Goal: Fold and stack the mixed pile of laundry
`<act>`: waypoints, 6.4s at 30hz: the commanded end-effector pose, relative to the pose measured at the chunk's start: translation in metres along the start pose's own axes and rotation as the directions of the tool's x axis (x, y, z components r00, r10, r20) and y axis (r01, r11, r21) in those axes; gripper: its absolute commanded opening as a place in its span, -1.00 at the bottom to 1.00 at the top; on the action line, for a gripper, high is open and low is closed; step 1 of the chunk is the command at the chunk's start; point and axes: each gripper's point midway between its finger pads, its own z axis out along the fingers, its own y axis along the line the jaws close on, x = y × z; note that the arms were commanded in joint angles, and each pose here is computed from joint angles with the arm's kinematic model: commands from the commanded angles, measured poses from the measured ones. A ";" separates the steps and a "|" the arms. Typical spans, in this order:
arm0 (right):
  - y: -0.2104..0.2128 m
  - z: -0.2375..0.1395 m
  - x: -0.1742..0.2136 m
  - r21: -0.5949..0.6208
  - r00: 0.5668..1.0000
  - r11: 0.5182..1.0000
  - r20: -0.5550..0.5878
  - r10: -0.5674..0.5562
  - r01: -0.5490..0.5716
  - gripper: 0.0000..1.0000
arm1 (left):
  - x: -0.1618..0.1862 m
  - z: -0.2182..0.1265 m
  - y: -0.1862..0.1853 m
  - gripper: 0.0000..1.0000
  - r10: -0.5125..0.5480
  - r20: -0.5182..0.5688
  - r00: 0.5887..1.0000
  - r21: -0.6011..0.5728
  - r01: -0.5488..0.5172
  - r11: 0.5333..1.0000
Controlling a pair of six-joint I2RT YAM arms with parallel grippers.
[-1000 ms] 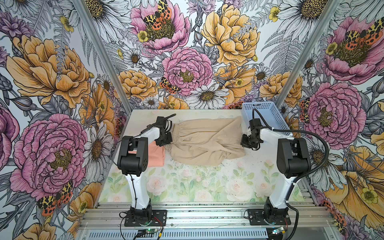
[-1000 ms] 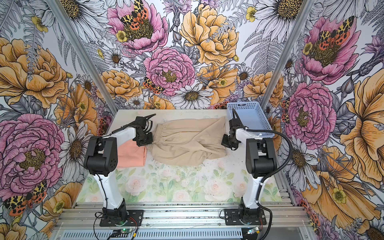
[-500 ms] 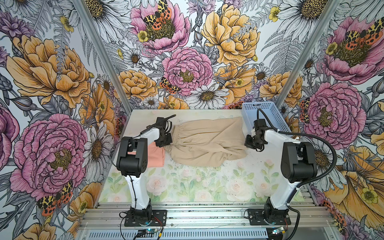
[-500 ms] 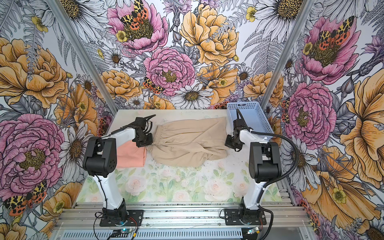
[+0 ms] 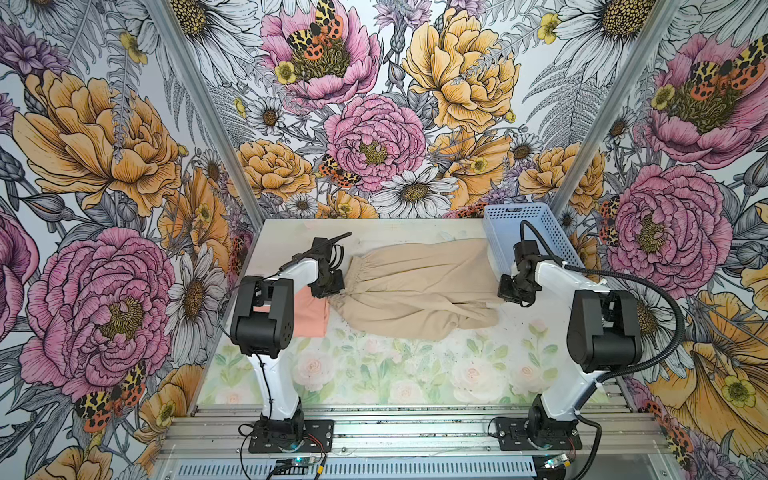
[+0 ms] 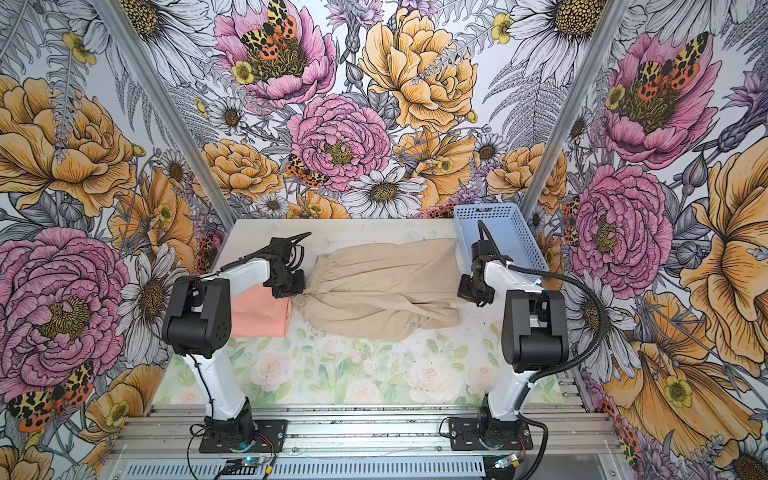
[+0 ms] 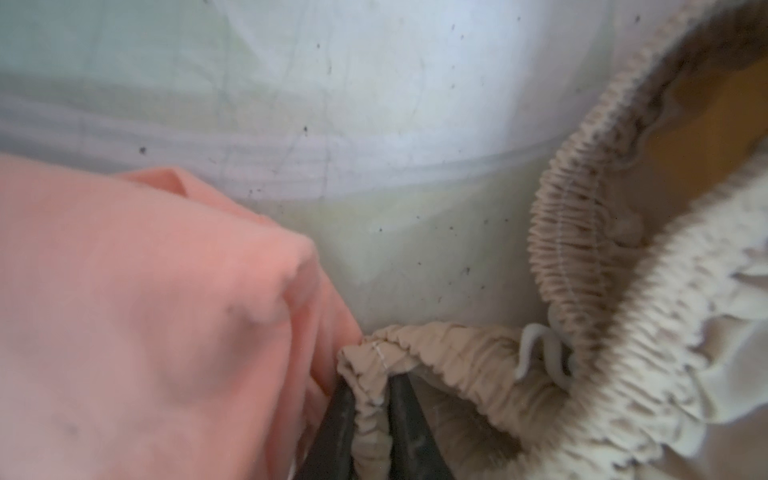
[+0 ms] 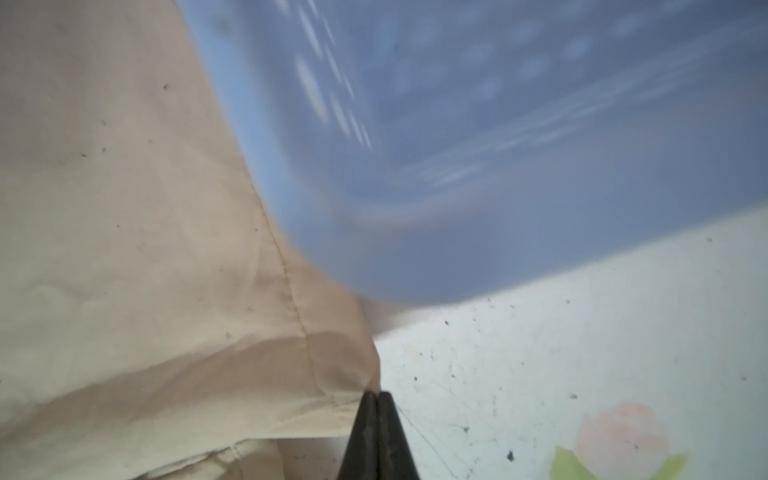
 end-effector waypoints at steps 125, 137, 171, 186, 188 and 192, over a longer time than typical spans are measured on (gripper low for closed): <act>0.077 -0.097 0.148 -0.243 0.975 0.958 -0.120 -0.189 0.156 -1.00 | 0.130 -0.103 -0.034 -1.00 0.026 0.064 0.998 -0.097 -0.020 0.995; 0.096 -0.100 0.024 -0.126 0.963 0.955 0.014 -0.269 0.269 -0.08 | 0.033 -0.119 -0.035 -1.00 0.053 0.089 0.995 -0.076 -0.047 0.996; 0.082 -0.047 0.093 -0.296 0.997 0.953 0.064 -0.043 0.061 -1.00 | 0.049 -0.103 -0.027 -1.00 0.016 0.038 0.999 -0.057 -0.014 0.998; 0.046 -0.076 0.023 -0.237 0.999 0.970 0.005 -0.053 0.053 -1.00 | 0.088 -0.100 -0.027 -1.00 0.014 -0.009 1.000 -0.038 -0.014 0.999; 0.059 -0.066 0.002 -0.263 0.998 0.963 -0.010 -0.056 0.052 -0.91 | 0.081 -0.096 -0.029 -1.00 0.018 -0.002 1.000 -0.039 -0.019 0.999; 0.054 -0.071 -0.010 -0.210 0.998 0.976 0.031 -0.053 0.059 -0.40 | 0.072 -0.091 -0.029 -1.00 0.031 0.001 1.000 -0.054 -0.031 0.998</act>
